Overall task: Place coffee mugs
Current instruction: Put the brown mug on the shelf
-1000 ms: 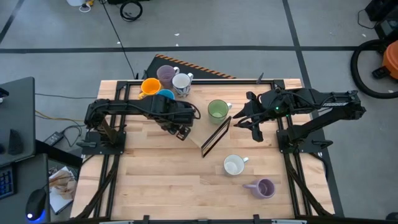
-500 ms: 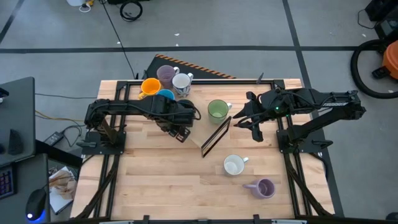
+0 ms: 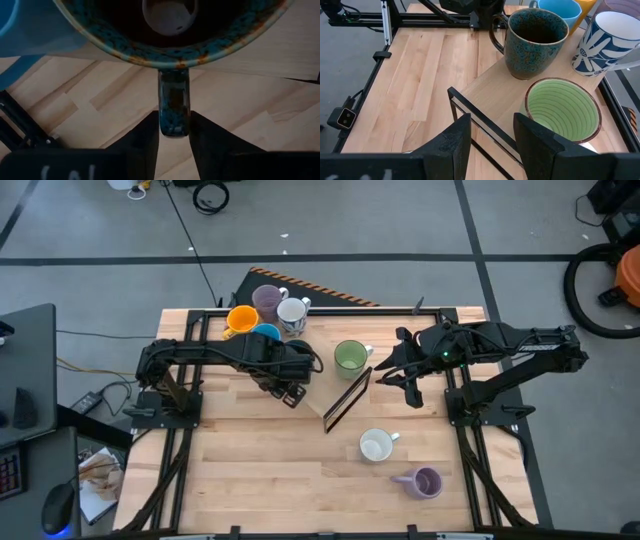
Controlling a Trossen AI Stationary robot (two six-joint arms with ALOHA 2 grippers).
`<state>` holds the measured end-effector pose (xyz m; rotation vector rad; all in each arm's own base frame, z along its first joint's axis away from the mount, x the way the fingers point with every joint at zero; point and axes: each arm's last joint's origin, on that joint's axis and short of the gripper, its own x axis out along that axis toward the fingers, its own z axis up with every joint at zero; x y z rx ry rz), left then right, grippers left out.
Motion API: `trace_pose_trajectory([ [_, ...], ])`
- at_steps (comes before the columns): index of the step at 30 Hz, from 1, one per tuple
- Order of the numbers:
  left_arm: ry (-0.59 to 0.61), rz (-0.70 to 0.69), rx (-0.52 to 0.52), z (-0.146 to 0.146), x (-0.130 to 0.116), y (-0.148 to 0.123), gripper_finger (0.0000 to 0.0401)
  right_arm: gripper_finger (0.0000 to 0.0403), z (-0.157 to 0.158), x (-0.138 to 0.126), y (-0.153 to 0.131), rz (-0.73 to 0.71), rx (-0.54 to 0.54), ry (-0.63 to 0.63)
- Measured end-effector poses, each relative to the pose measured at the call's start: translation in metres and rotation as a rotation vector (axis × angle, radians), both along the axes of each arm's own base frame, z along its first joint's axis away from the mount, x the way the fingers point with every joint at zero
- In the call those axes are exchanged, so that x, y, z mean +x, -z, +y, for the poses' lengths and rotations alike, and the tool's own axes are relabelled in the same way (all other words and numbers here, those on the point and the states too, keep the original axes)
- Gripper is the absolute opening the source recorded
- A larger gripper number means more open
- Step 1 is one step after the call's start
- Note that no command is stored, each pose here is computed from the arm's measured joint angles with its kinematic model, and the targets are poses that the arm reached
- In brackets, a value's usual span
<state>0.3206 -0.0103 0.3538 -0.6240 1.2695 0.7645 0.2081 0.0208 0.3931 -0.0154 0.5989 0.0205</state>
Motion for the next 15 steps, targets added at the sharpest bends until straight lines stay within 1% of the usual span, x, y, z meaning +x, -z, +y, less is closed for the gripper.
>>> trace_pose_trajectory([
  [9, 0.034, 0.004, 0.06, 0.0016, 0.0, -0.0005, 0.0162, 0.0154, 0.0, 0.0, 0.0, 0.0, 0.0, 0.0],
  [12, 0.045, 0.0, 0.071, 0.0003, 0.0006, -0.0006, 0.0165, 0.0154, 0.0, 0.0001, -0.0001, -0.001, 0.001, 0.001],
  [15, 0.053, -0.018, 0.084, -0.0026, 0.002, -0.001, 0.0157, 0.0154, 0.0, 0.0002, -0.0003, -0.004, 0.0, 0.0],
])
